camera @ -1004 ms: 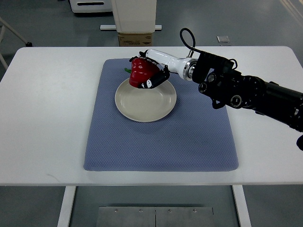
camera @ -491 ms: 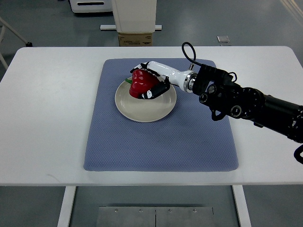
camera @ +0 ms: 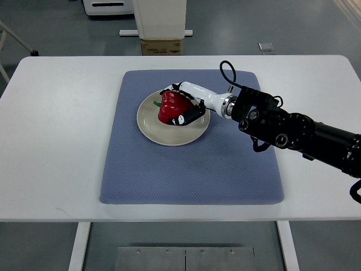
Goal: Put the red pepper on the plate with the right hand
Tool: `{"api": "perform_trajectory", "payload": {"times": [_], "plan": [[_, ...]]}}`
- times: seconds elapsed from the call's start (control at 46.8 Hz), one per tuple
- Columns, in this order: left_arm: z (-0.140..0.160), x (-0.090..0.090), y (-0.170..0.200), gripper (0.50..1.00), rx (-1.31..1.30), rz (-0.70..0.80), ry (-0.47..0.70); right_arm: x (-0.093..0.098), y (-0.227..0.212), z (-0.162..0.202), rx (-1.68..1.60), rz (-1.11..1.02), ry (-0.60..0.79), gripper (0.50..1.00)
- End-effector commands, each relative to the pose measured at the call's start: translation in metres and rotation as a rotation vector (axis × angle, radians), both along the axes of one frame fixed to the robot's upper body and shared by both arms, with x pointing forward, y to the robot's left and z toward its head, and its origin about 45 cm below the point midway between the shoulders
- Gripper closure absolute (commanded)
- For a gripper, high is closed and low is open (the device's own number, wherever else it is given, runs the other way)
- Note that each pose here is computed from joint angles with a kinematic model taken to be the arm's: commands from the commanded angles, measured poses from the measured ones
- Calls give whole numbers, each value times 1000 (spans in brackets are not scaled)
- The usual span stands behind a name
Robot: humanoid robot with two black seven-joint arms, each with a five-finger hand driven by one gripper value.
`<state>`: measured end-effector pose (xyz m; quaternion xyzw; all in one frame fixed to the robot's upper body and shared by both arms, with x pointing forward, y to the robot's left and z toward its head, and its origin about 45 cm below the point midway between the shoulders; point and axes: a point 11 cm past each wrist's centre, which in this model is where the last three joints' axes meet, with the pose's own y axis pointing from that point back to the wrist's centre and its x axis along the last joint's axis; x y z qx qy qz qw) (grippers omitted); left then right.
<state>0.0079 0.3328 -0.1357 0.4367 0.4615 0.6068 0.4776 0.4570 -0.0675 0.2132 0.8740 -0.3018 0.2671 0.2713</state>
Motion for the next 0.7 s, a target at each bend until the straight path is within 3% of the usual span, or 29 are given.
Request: {"api": "perform_trajectory", "payload": {"times": [0.0, 0.064, 0.15, 0.171, 0.683], "plan": [[0, 0, 0, 500, 0, 0, -1, 0, -1, -1, 0, -4, 2, 796], [0, -1, 0, 500, 0, 0, 1, 1, -1, -1, 9, -13, -1, 706], [0, 0, 0, 500, 0, 0, 1, 2, -2, 1, 30, -34, -10, 530], [0, -1, 0, 500, 0, 0, 1, 2, -2, 0, 30, -35, -9, 509], [0, 0, 0, 500, 0, 1, -1, 6, 1, 11, 68, -47, -20, 502]]}}
